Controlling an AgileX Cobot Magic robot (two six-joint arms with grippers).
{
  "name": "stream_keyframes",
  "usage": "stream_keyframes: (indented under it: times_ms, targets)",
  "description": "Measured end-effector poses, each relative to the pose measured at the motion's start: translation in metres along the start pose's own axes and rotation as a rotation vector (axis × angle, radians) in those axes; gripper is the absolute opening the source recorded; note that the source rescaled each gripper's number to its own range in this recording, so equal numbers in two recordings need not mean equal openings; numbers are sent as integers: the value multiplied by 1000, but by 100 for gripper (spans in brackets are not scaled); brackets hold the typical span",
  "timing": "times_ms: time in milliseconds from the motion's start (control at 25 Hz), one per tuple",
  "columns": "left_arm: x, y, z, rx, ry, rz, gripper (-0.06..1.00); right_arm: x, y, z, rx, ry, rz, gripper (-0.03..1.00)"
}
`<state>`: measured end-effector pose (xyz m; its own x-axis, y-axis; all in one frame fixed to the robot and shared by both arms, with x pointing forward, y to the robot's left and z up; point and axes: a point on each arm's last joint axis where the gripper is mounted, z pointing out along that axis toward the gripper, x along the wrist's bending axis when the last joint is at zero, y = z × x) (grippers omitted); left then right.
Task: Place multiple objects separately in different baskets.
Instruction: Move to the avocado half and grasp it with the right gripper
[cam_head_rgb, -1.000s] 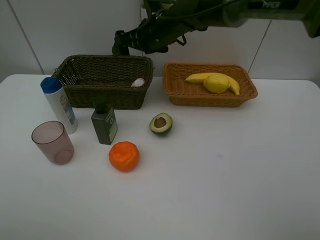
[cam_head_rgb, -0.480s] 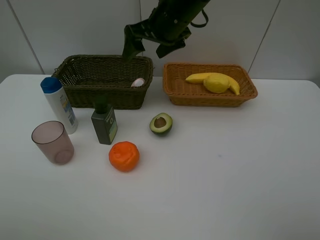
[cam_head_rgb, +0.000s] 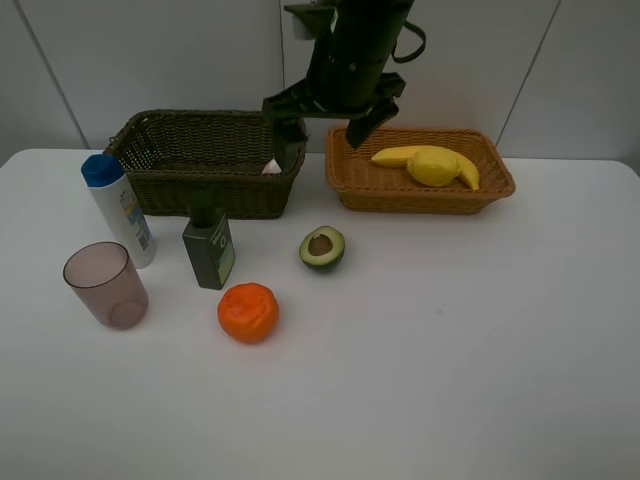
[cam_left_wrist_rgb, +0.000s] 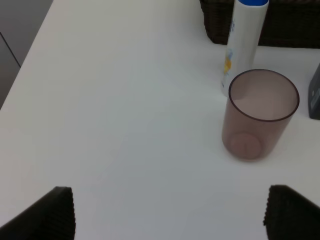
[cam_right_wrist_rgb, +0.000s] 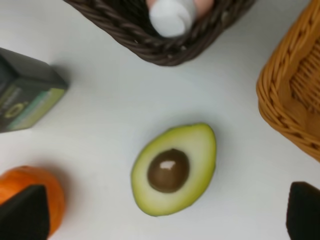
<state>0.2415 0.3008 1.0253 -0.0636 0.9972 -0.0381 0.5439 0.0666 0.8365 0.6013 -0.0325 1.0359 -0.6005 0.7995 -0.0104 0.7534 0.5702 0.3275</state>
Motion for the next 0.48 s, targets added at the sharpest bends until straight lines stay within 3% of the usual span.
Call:
stream_keyframes:
  times_ms: [240,480]
  targets:
    - [0,0,0,0,0,0,100,0,-8,42,103,-11,66,100]
    - [0,0,0,0,0,0,100,0,-18,72,136,-15,131,100]
